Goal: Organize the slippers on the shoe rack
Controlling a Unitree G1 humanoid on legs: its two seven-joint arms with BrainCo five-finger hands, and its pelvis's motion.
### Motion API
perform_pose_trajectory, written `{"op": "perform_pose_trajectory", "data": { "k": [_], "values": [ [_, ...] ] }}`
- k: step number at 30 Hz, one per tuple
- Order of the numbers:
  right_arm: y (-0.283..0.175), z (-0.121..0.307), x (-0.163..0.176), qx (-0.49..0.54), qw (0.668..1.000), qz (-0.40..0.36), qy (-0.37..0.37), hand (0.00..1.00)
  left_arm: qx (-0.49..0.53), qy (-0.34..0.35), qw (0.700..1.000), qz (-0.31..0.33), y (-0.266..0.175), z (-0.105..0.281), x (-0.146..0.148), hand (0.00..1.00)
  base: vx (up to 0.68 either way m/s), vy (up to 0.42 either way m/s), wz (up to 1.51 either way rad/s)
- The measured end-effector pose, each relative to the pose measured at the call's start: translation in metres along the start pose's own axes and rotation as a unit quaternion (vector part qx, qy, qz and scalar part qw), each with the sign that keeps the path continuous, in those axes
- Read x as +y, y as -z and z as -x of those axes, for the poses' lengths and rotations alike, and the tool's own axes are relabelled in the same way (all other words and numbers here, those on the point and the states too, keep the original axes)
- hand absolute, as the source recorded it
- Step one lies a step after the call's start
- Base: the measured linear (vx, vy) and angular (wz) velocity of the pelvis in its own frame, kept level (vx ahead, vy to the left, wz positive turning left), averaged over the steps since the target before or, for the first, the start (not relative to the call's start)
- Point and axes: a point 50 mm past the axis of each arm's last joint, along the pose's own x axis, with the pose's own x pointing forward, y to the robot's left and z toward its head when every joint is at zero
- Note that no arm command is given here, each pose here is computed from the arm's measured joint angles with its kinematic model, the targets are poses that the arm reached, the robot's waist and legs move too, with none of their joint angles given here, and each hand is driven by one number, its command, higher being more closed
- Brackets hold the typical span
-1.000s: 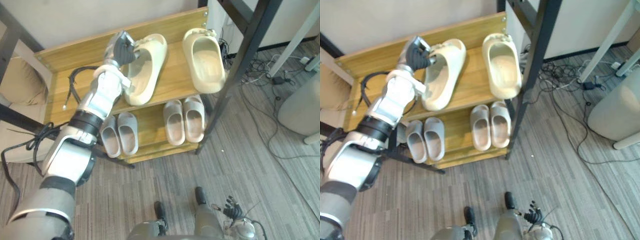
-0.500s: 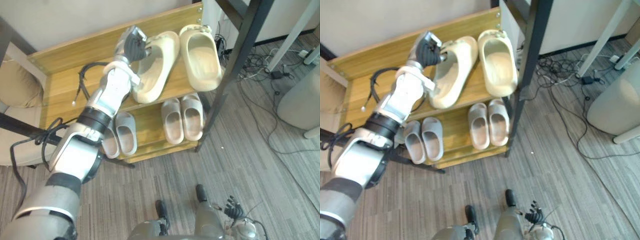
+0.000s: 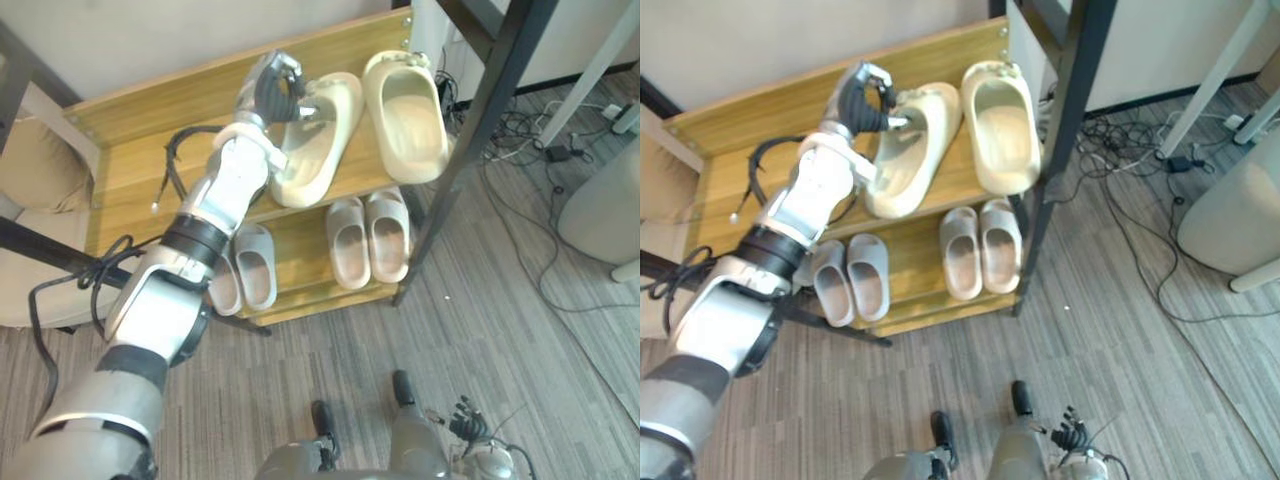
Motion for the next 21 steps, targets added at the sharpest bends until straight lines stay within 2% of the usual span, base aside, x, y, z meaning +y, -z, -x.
{"op": "perform_pose_trajectory", "data": {
  "k": [7, 12, 16, 21],
  "values": [
    [0.001, -0.001, -0.001, 0.006, 1.000, 0.003, 0.000, 0.00, 0.001, -0.028, 0.999, 0.035, -0.002, -0.001, 0.008, 0.00, 0.00, -0.003, 0.05],
    [0.002, -0.003, 0.001, 0.010, 1.000, 0.006, -0.002, 0.00, -0.045, -0.058, 0.994, 0.080, -0.024, -0.002, 0.018, 0.00, 0.02, -0.010, 0.14],
    [-0.002, -0.006, 0.003, 0.011, 1.000, 0.010, -0.005, 0.00, -0.072, -0.097, 0.984, 0.134, -0.026, 0.013, 0.026, 0.00, -0.01, -0.008, 0.06],
    [-0.002, -0.007, 0.003, 0.012, 1.000, 0.021, -0.006, 0.00, -0.042, -0.109, 0.972, 0.204, 0.001, 0.047, 0.018, 0.00, -0.02, -0.013, 0.09]
  ]
}}
